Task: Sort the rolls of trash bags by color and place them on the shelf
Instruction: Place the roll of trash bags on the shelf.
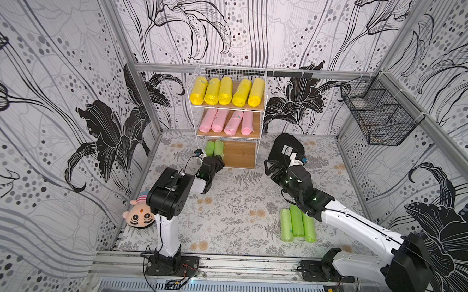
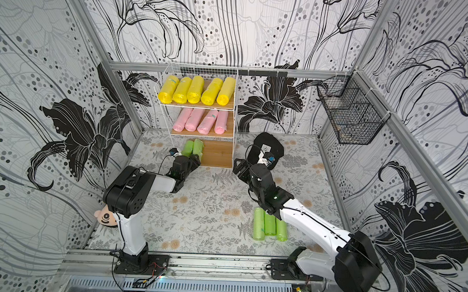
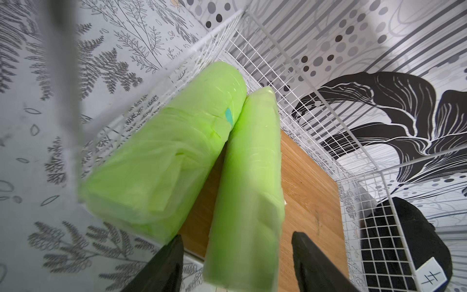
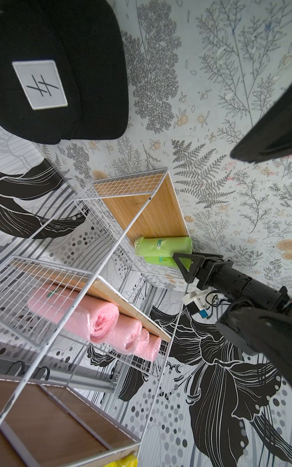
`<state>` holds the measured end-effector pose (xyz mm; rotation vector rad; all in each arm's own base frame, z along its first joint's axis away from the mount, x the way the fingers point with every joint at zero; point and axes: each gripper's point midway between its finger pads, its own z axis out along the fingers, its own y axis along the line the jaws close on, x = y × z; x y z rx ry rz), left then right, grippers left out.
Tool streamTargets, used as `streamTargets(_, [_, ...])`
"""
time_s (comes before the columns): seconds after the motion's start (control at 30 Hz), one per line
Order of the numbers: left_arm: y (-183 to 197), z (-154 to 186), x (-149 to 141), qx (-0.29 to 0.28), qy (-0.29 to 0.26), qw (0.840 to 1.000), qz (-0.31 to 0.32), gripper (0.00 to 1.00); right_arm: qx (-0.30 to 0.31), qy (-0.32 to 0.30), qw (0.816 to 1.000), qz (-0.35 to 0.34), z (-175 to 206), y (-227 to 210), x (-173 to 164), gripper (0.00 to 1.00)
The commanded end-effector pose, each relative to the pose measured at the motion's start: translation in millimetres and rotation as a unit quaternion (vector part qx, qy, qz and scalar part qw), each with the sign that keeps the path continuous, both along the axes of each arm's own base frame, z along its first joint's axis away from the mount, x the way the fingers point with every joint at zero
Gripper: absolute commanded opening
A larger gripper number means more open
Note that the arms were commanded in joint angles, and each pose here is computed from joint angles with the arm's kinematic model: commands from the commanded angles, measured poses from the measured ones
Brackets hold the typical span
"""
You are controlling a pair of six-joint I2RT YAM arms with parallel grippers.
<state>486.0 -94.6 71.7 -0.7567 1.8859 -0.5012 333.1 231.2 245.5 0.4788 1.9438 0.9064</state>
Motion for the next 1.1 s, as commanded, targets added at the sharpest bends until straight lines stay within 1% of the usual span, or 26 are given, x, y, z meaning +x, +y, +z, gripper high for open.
streamTargets(0.0, [-3,24,-13,-0.035,-0.035,0.999,0.0,0.71,0.01,0.009,1.0,0.003,-9,3,1,0.93])
streamTargets(0.1, [-12,26,-33,-0.049,-0.037,0.998,-0.019,0.69,0.01,0.006,1.0,0.004,-7,3,1,0.93])
streamTargets(0.2, [-27,26,-43,-0.058,-0.024,0.997,-0.053,0.63,0.0,0.002,1.0,0.004,-7,2,1,0.93])
streamTargets(0.27, [-37,27,-42,-0.061,-0.02,0.995,-0.078,0.56,-0.004,0.005,1.0,0.003,-9,1,1,0.93])
streamTargets(0.33, [-40,25,-38,-0.057,-0.019,0.995,-0.085,0.52,-0.002,0.006,1.0,0.004,-10,2,2,0.93])
streamTargets(0.4, [-40,22,-31,-0.048,-0.016,0.995,-0.086,0.49,-0.001,0.008,1.0,0.007,-10,4,1,0.93])
streamTargets(0.67, [-31,11,2,-0.046,-0.01,0.996,-0.076,0.48,-0.008,0.006,1.0,-0.001,-9,-6,-4,0.93])
streamTargets(0.8, [-24,11,10,-0.042,-0.011,0.997,-0.068,0.48,-0.018,0.005,1.0,-0.005,-9,-11,-7,0.93])
streamTargets(0.9, [-19,12,16,-0.03,-0.01,0.997,-0.066,0.48,-0.046,0.013,0.999,0.006,-11,-11,-9,0.93])
streamTargets(1.0, [-20,15,16,-0.033,-0.01,0.997,-0.068,0.49,-0.101,0.035,0.994,0.037,-20,-6,-12,0.93])
streamTargets(1.07, [-22,20,10,-0.044,-0.015,0.996,-0.073,0.5,-0.153,0.06,0.985,0.059,-30,-8,-18,0.92])
